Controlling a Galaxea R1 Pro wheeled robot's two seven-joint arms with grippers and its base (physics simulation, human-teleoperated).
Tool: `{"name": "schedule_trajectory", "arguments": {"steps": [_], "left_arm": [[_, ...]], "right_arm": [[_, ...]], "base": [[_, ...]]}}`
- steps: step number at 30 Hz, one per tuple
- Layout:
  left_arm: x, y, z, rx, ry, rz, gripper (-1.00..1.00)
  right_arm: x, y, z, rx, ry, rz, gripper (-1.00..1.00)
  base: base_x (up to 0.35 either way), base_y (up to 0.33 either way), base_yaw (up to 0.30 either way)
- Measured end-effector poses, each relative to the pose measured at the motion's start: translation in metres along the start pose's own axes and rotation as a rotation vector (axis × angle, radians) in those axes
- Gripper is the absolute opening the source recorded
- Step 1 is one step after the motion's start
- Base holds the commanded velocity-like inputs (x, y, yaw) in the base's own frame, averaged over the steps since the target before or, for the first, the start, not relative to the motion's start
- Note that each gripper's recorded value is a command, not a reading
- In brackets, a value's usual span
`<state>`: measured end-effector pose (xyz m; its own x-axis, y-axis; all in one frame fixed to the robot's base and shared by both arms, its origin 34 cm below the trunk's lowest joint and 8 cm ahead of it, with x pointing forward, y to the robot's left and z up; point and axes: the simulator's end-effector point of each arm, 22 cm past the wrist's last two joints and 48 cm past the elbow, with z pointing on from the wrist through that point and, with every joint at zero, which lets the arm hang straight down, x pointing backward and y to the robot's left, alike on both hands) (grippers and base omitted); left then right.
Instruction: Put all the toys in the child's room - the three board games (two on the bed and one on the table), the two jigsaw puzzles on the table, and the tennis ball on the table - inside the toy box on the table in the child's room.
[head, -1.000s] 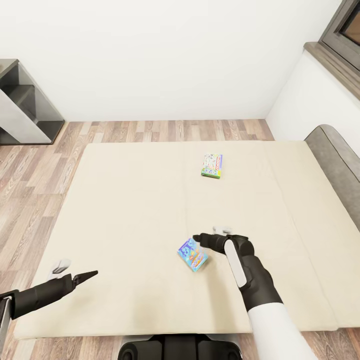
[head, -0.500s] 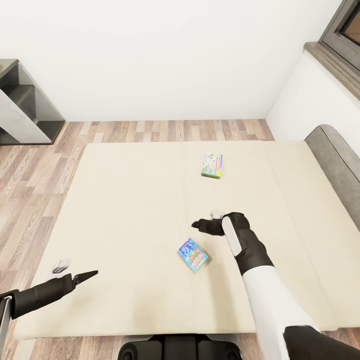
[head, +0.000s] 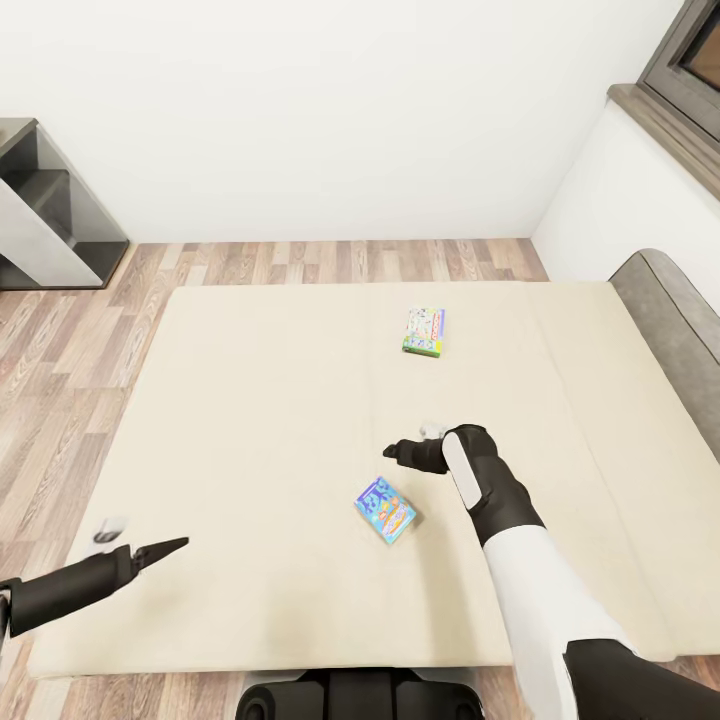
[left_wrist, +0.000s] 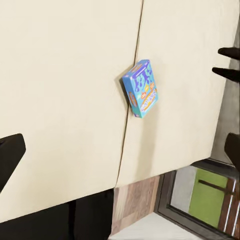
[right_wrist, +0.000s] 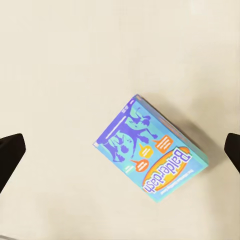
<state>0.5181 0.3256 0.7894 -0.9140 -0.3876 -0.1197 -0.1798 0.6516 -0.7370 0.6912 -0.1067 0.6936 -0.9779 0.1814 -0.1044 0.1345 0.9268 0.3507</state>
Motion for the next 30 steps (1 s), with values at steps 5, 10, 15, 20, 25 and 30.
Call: {"name": "schedule_trajectory", "arguments": {"steps": [5,10,15,20,25,30], "left_arm": [[-0.006,-0.028,-0.014,0.136,0.013,0.021,1.00],[-0.009,-0.042,-0.025,0.206,0.021,0.035,1.00],[-0.010,-0.041,-0.026,0.205,0.020,0.038,1.00],[-0.010,-0.041,-0.027,0.206,0.018,0.039,1.00],[-0.010,-0.041,-0.027,0.207,0.017,0.039,1.00],[-0.010,-0.041,-0.027,0.207,0.017,0.039,1.00]], "right_arm": [[0.000,0.000,0.000,0.000,0.000,0.001,1.00],[0.000,0.000,0.000,-0.001,0.000,0.001,1.00],[0.000,0.000,0.000,0.000,-0.001,0.001,1.00],[-0.001,-0.001,0.000,0.001,-0.003,0.001,1.00],[-0.001,-0.001,0.000,0.001,-0.003,0.002,1.00],[-0.001,-0.001,0.001,0.002,-0.002,0.002,1.00]], "base": [[0.000,0.000,0.000],[0.000,0.000,0.000],[0.000,0.000,0.000],[0.000,0.000,0.000],[0.000,0.000,0.000],[0.000,0.000,0.007]]}}
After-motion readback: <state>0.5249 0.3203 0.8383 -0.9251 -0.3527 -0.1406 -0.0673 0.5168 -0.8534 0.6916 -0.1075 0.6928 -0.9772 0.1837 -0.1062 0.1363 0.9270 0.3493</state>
